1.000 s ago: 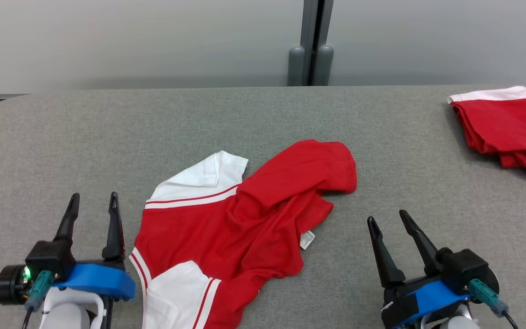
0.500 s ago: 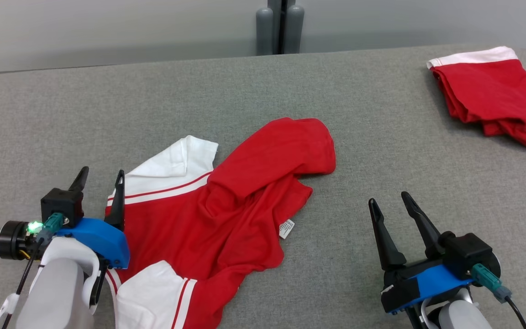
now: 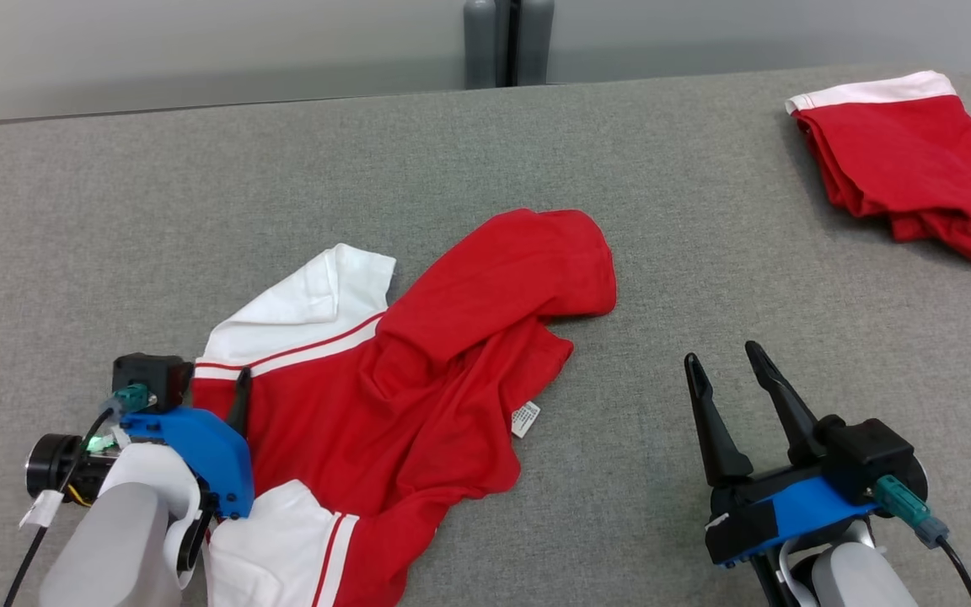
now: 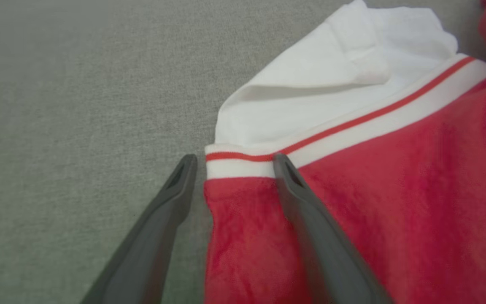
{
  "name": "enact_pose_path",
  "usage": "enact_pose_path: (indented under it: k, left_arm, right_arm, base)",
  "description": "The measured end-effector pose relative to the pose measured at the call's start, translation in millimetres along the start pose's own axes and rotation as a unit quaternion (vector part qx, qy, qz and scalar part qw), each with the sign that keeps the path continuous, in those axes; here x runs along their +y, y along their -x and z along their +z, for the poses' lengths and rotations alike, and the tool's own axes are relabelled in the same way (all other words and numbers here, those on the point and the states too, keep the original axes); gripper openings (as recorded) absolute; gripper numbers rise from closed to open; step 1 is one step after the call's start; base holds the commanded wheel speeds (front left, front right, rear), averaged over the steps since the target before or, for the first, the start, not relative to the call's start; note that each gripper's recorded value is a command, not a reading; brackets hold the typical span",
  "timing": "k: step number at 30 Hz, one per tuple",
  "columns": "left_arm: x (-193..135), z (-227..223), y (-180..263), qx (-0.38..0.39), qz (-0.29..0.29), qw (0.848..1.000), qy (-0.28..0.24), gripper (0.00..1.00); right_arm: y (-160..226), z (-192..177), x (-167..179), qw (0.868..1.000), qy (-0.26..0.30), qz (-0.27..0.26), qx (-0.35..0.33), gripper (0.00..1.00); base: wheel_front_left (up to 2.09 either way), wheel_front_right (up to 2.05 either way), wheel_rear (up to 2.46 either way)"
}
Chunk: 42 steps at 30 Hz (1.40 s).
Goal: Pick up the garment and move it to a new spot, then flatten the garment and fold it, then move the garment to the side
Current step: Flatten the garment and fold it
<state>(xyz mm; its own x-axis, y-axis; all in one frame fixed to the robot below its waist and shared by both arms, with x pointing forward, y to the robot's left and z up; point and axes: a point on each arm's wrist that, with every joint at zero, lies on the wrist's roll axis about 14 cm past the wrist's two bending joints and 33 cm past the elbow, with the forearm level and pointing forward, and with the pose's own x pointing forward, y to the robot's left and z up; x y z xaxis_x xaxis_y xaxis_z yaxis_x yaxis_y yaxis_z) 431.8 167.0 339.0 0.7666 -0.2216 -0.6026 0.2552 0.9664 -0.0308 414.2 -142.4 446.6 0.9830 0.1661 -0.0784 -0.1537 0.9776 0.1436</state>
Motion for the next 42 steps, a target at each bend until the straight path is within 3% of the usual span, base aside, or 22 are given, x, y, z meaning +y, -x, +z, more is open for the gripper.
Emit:
enact_pose_path:
  k: [1,2,3,4,9,18,23,24,25,34,42]
  left_arm:
    - [-4.2,-0.7,-0.2,0.005,-0.007,1.0,0.0,1.0]
    - [-8.1,-1.0,-0.5,0.007,-0.014,1.0,0.0,0.66]
    - [-10.8,-1.1,-0.5,0.009,-0.019,1.0,-0.001,0.02]
    - [-12.0,-0.4,-0.4,0.009,-0.023,1.0,-0.003,0.0]
    - [-9.7,17.1,-3.9,-0.012,-0.029,0.999,-0.011,0.0]
    - [11.7,135.1,-25.2,-0.153,-0.014,0.988,-0.021,0.0]
    - [23.0,150.0,-35.3,-0.163,0.0,0.986,-0.02,0.0]
    - [24.0,149.1,-36.2,-0.163,0.002,0.986,-0.02,0.28]
    - [25.2,148.0,-36.6,-0.164,0.004,0.986,-0.021,1.0]
    - [47.5,165.2,-4.9,-0.235,0.034,0.971,-0.014,1.0]
    - [53.6,137.3,31.8,-0.254,0.048,0.966,-0.002,1.0]
  right_arm:
    - [-0.4,0.6,0.4,1.0,0.0,0.001,-0.001,1.0]
    - [-0.6,0.5,1.4,1.0,0.0,0.002,-0.001,1.0]
    - [-0.7,0.5,1.5,1.0,0.0,0.002,-0.001,1.0]
    - [-0.8,0.6,1.6,1.0,0.0,0.002,-0.001,1.0]
    - [-2.1,1.6,0.8,1.0,0.0,0.002,-0.003,1.0]
    - [-10.8,9.1,-13.1,1.0,0.009,-0.014,-0.015,1.0]
    - [-11.9,11.2,-20.3,1.0,0.012,-0.024,-0.017,1.0]
    - [-11.8,11.2,-20.7,0.999,0.011,-0.024,-0.017,1.0]
    - [-11.3,11.0,-21.2,0.999,0.011,-0.025,-0.017,1.0]
    - [-6.3,11.2,-16.1,1.0,0.003,-0.022,-0.017,1.0]
    - [-7.4,13.2,-2.9,1.0,-0.004,-0.005,-0.02,1.0]
  base:
    - [0.0,0.0,0.0]
    - [0.0,0.0,0.0]
    - [0.0,0.0,0.0]
    - [0.0,0.0,0.0]
    - [0.0,0.0,0.0]
    - [0.0,0.0,0.0]
    - [0.0,0.0,0.0]
    - [0.0,0.0,0.0]
    - [0.0,0.0,0.0]
    - [0.0,0.0,0.0]
    - [0.0,0.0,0.0]
